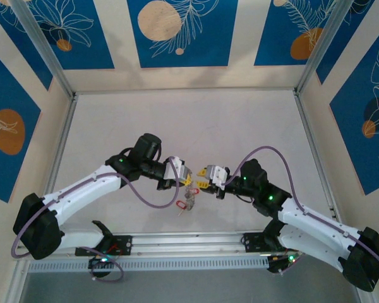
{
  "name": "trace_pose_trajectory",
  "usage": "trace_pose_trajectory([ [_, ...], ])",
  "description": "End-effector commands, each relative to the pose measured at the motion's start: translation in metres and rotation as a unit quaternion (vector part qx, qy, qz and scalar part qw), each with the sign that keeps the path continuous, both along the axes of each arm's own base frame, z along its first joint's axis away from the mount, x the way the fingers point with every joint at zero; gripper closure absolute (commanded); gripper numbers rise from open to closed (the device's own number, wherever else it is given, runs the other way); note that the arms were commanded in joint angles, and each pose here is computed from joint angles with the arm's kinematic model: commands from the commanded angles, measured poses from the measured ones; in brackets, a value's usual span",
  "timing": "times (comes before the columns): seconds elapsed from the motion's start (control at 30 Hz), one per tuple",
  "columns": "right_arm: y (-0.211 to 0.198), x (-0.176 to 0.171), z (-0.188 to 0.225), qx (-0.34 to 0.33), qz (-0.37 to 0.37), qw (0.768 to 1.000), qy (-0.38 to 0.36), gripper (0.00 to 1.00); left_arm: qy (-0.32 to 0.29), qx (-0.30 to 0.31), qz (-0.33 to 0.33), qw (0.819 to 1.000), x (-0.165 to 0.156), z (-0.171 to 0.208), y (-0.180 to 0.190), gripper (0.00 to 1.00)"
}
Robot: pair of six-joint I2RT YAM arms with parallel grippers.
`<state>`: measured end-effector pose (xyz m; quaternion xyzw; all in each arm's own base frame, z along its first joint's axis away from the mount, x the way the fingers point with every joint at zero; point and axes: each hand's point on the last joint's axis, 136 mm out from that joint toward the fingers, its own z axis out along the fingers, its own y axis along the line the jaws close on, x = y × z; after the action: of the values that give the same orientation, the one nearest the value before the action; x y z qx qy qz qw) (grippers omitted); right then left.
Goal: Put the keys on the keyring
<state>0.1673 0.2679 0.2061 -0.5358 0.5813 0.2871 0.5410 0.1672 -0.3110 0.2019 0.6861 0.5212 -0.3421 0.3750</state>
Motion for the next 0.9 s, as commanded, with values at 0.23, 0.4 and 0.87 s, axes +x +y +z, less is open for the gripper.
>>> trace_pose_trajectory([
  [0.23, -0.004, -0.008, -0.044, -0.016, 0.036, 0.997, 0.071, 0.56, -0.026, -0.025, -0.025, 0.999, -0.008, 0.021, 0.002, 1.0],
  [0.4, 0.002, -0.017, -0.04, 0.0, 0.079, 0.993, 0.09, 0.51, -0.023, -0.027, -0.056, 0.998, -0.019, 0.024, 0.005, 1.0],
  [0.87, 0.026, -0.036, -0.032, 0.02, 0.168, 0.977, 0.127, 0.49, -0.041, -0.04, -0.077, 0.995, -0.029, 0.034, 0.009, 1.0],
])
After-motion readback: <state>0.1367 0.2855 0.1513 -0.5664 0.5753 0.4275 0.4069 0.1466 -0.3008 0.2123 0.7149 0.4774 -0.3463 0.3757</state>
